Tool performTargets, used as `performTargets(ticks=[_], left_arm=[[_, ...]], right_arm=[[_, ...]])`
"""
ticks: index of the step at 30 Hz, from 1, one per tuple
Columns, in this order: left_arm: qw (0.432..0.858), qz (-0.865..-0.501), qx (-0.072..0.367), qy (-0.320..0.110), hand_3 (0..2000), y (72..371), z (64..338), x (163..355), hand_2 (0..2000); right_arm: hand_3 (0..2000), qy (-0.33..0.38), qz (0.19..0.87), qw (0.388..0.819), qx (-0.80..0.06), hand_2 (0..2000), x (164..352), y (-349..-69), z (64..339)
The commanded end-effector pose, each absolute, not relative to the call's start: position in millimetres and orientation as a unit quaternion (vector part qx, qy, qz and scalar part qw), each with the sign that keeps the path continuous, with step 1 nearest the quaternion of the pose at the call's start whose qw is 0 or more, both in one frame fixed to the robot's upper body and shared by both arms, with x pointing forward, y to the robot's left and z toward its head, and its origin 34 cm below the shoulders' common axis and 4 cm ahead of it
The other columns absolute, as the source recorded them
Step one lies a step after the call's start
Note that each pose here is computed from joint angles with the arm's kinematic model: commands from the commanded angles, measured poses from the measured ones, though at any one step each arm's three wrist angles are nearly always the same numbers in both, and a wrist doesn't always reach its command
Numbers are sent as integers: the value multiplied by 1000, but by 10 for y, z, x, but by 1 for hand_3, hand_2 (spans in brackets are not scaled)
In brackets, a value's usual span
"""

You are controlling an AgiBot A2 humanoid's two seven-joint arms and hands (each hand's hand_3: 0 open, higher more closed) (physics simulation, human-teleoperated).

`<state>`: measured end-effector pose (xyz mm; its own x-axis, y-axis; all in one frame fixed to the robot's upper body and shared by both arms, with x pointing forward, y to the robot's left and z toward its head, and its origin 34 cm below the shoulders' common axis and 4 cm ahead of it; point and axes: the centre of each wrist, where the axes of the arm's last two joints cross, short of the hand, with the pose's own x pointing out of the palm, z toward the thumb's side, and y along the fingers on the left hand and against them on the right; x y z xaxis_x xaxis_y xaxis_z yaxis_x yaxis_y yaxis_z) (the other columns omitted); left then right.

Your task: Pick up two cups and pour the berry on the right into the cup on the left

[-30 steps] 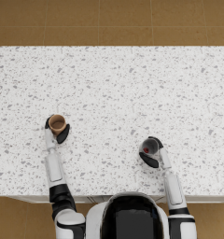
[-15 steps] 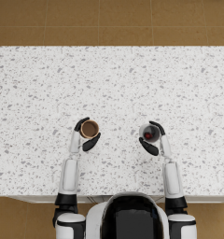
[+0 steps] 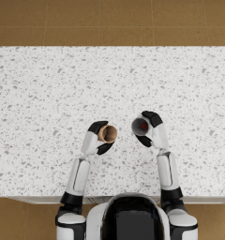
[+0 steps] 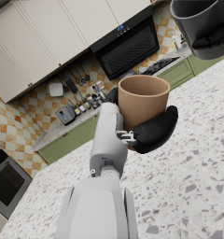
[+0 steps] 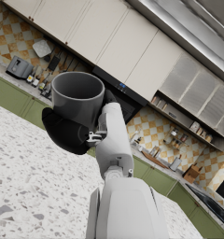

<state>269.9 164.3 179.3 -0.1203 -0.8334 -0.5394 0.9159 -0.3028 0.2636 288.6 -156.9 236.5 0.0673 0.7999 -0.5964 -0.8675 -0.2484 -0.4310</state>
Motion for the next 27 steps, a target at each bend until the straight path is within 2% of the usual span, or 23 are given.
performTargets(ticks=[1, 10, 18, 27], left_arm=[[588, -747, 302, 71, 1280, 1614, 1768, 2786, 2000], [575, -763, 283, 88, 1280, 1494, 1616, 2826, 2000], [581, -761, 275, 87, 1280, 1492, 1607, 2866, 2000], [590, -756, 270, 80, 1280, 1510, 1638, 2888, 2000]], right_arm=[[1280, 21, 667, 610, -428, 2000, 2966, -1483, 2615], [1280, 76, 597, 592, -536, 2000, 2989, -1306, 2856], [1280, 132, 530, 561, -622, 2000, 2895, -1142, 2922], [1280, 207, 439, 537, -690, 2000, 2859, -1084, 2941]])
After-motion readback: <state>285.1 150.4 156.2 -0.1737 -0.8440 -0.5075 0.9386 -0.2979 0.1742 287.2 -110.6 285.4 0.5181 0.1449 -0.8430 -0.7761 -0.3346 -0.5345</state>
